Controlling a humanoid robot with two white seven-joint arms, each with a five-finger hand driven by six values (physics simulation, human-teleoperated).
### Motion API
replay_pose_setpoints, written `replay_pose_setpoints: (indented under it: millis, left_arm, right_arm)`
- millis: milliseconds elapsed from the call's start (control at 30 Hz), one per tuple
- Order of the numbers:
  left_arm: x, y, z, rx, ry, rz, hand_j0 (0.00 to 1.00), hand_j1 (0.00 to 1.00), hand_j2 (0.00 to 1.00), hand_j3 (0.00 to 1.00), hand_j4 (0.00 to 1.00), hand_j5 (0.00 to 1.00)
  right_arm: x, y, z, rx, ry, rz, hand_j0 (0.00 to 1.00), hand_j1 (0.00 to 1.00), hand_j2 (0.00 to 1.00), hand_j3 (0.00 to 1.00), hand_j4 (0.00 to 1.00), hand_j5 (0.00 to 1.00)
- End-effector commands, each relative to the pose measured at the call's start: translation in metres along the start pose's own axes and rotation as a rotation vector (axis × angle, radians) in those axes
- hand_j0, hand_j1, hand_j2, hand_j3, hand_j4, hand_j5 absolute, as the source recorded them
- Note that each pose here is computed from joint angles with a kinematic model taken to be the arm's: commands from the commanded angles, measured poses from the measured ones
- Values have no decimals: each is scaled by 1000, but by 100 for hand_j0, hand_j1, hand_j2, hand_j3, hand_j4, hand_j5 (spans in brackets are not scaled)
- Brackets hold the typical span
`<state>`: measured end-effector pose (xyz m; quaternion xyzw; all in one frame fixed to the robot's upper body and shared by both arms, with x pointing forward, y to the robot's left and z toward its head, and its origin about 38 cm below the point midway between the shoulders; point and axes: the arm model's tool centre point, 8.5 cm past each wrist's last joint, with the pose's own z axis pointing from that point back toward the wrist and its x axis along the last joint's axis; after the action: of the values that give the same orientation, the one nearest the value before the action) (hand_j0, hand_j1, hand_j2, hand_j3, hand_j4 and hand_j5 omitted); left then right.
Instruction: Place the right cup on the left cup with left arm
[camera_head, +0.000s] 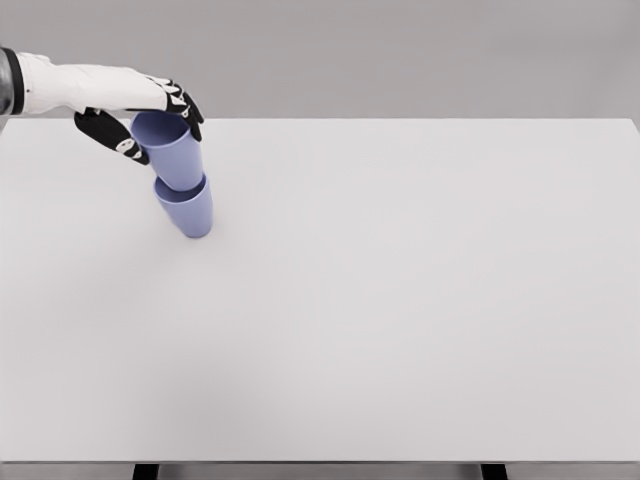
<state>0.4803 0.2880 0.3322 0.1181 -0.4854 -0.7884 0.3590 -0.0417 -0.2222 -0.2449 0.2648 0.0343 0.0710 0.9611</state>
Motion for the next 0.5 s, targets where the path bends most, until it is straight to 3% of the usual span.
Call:
replay_pose_setpoints:
  millis: [0,467]
  left_arm:
    - [-3,1,1,4,10,7,64,64,64,64,64,64]
    - [-4,-3,-2,0,5,13,64,64,64,64,64,64]
  right_arm:
    - [0,0,0,1,1,1,100,100,100,100,100,100]
    - [0,0,0,1,1,1,100,100,100,100,100,100]
